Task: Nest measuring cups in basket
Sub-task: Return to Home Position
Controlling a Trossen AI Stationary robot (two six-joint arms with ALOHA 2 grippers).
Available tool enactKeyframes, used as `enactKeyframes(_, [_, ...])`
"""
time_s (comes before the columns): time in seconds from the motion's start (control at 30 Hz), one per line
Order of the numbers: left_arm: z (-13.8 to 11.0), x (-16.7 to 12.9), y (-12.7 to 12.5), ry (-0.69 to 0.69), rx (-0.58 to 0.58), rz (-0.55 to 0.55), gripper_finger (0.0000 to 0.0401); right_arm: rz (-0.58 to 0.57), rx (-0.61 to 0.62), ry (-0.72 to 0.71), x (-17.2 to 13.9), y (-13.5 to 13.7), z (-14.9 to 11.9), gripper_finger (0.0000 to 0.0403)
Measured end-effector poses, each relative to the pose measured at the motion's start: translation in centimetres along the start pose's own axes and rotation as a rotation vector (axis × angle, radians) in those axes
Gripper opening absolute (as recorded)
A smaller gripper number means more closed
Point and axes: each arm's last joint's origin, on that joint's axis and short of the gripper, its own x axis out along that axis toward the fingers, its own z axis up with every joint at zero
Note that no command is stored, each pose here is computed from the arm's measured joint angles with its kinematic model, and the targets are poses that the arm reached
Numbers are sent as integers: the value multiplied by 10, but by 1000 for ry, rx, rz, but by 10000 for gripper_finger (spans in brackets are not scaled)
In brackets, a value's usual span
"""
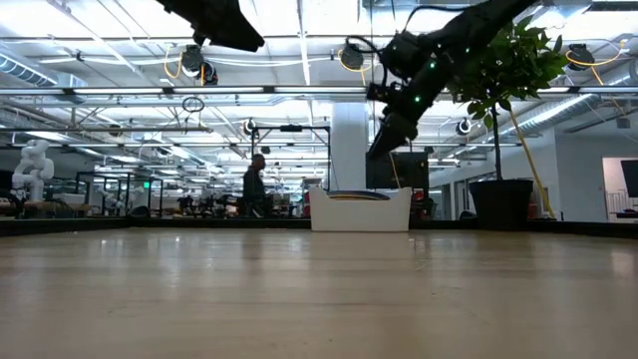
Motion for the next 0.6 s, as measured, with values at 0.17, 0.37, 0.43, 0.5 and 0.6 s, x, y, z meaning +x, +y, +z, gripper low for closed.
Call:
enactKeyframes(0.17, [1,-2,-6,-6,8,-23,175,38,43,2,-19,13,8,208])
enactKeyframes(0.37, [2,-5,-18,-14,0,-69,175,69,173,-22,-42,27,18,175])
enactKeyframes(0.43, [3,-7,-24,-16,-18,-94,175,78,215,-41,-49,34,19,162])
enactKeyframes(0.5, [3,-9,-30,-13,-30,-122,175,96,233,-60,-55,45,19,145])
enactKeyframes(0.6, [2,-14,-42,1,-41,-172,175,126,234,-107,-60,67,13,116])
